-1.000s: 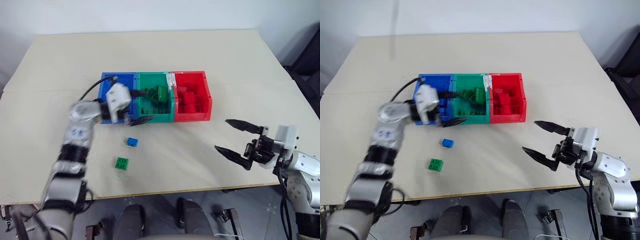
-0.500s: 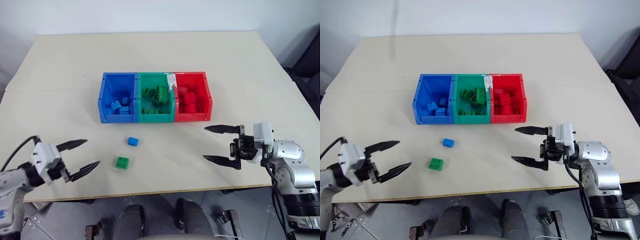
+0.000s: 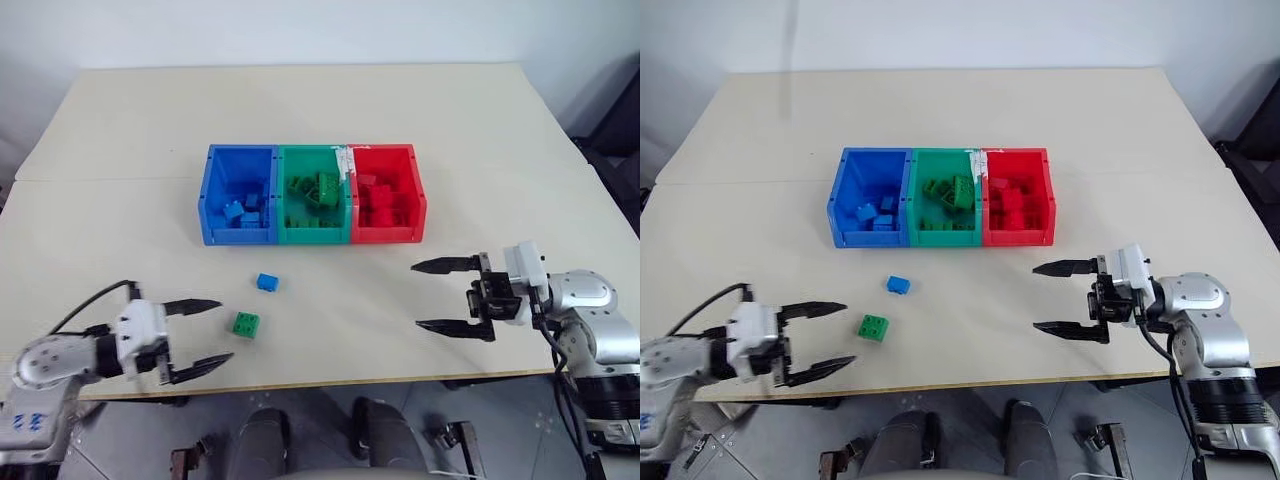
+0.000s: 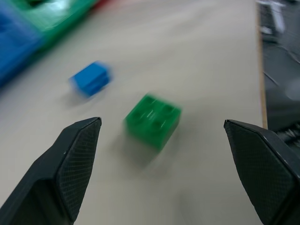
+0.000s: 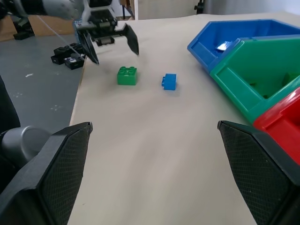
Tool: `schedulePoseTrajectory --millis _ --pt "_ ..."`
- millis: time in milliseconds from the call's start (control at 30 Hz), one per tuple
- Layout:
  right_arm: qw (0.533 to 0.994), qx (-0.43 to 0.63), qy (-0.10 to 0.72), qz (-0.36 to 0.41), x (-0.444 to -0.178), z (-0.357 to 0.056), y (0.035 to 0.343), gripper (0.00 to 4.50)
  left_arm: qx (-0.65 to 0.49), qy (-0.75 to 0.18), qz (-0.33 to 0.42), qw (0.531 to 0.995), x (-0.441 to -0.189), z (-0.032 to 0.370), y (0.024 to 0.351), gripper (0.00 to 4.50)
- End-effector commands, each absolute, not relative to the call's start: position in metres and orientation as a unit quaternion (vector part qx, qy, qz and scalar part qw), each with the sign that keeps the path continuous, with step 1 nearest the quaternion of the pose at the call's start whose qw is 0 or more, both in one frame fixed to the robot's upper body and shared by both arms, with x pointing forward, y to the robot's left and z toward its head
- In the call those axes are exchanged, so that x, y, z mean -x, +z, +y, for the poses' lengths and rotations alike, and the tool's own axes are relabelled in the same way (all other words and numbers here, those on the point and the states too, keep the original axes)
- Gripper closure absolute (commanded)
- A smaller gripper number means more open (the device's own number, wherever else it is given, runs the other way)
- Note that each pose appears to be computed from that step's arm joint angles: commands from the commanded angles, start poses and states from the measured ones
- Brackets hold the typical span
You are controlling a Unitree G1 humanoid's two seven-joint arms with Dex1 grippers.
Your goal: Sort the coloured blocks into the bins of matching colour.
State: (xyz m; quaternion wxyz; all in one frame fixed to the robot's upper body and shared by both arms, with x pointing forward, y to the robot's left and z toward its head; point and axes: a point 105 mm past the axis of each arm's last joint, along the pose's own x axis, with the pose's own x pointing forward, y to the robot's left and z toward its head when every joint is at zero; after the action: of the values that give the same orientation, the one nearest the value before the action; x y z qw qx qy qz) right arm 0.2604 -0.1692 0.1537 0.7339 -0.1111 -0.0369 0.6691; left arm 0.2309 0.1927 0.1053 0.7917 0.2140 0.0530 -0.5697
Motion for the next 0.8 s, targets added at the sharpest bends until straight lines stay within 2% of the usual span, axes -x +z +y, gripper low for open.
schedulePoseTrajectory --millis 33,167,200,333,533,600,667,733,800 --pt "0.721 0.122 0.680 -0.047 -0.252 -0.169 0.162 0.00 -0.240 -0.597 0.070 0.763 -0.237 0.189 0.090 0.04" --pt "0.722 0.123 0.679 -0.045 -0.248 -0.168 0.159 0.00 -0.241 -0.619 0.078 0.743 -0.246 0.185 0.081 0.04" --pt "0.721 0.123 0.680 -0.045 -0.247 -0.168 0.159 0.00 -0.242 -0.624 0.078 0.738 -0.248 0.185 0.080 0.22" --pt "0.720 0.132 0.680 -0.045 -0.244 -0.169 0.158 0.00 -0.245 -0.627 0.075 0.735 -0.256 0.184 0.079 1.15" --pt "0.729 0.133 0.669 -0.056 -0.247 -0.170 0.160 0.00 -0.231 -0.630 0.062 0.739 -0.259 0.180 0.080 2.93" --pt "0.734 0.134 0.663 -0.060 -0.247 -0.171 0.161 0.00 -0.223 -0.624 0.032 0.748 -0.261 0.176 0.088 2.99" --pt "0.756 0.140 0.634 -0.078 -0.255 -0.178 0.170 0.00 -0.205 -0.613 -0.034 0.762 -0.267 0.164 0.117 2.99" --pt "0.772 0.136 0.614 -0.092 -0.259 -0.181 0.178 0.00 -0.189 -0.605 -0.067 0.771 -0.271 0.156 0.135 2.99" --pt "0.793 0.122 0.587 -0.107 -0.259 -0.186 0.184 0.00 -0.156 -0.589 -0.101 0.786 -0.286 0.141 0.161 2.99"
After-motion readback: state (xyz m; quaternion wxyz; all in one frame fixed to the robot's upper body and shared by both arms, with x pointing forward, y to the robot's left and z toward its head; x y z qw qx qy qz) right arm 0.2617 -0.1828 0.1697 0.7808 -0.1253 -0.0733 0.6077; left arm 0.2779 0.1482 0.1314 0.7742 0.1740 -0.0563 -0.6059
